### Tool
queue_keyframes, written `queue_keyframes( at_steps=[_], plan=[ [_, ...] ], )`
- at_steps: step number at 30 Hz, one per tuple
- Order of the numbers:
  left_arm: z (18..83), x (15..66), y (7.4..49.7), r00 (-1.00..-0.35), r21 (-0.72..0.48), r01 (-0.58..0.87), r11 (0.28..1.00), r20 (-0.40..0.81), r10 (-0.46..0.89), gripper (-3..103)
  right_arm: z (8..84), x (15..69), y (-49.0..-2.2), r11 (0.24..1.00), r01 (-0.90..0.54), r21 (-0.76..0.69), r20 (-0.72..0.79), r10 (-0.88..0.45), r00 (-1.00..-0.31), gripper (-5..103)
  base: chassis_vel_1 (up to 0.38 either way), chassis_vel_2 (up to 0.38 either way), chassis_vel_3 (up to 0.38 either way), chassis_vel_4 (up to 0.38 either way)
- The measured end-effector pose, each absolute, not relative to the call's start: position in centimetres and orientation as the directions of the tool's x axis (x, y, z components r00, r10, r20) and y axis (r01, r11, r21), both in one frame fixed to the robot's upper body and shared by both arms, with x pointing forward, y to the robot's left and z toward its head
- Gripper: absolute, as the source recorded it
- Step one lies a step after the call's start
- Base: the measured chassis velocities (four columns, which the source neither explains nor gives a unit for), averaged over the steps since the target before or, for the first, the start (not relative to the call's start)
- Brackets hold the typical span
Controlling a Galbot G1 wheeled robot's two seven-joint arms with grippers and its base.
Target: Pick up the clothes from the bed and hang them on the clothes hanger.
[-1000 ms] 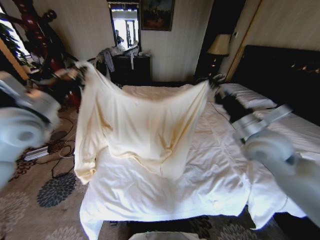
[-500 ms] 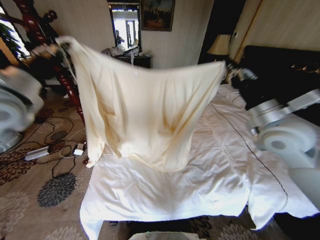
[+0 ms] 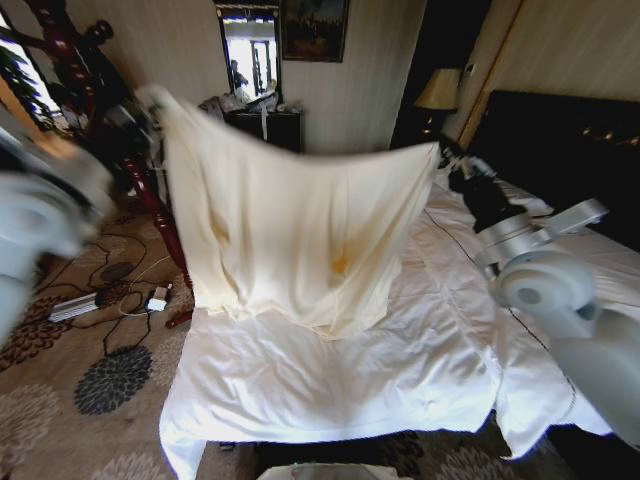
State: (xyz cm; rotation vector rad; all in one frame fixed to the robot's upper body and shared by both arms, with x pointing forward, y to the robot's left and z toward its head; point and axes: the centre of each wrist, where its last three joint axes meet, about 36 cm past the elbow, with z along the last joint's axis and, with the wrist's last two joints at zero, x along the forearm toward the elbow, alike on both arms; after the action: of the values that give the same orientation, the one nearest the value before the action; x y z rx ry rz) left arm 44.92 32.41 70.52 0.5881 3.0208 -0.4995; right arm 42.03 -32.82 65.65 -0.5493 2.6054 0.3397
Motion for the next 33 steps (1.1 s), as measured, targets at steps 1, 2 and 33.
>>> queue_keyframes(
  at_steps=[1, 2, 33],
  plan=[
    [68.9, 44.7, 31.4, -0.925, -0.314, 0.368, 0.875, -0.031, 0.378, 0, 65.5, 42.1, -32.8, 0.890, -0.432, 0.146, -0.476, -0.320, -0.819, 0, 0.000, 0.000, 0.000, 0.000],
    [67.8, 44.5, 30.7, -0.923, -0.314, 0.362, 0.878, 0.011, 0.384, 0, 65.4, 42.2, -32.9, 0.890, -0.431, 0.146, -0.475, -0.319, -0.820, 0, 0.000, 0.000, 0.000, 0.000],
    [62.7, 43.1, 33.9, -0.848, 0.121, -0.098, 0.988, 0.510, -0.146, 76, 66.7, 38.0, -29.8, 0.868, -0.479, 0.128, -0.287, -0.430, -0.856, 0, 0.000, 0.000, 0.000, 0.000]
  ],
)
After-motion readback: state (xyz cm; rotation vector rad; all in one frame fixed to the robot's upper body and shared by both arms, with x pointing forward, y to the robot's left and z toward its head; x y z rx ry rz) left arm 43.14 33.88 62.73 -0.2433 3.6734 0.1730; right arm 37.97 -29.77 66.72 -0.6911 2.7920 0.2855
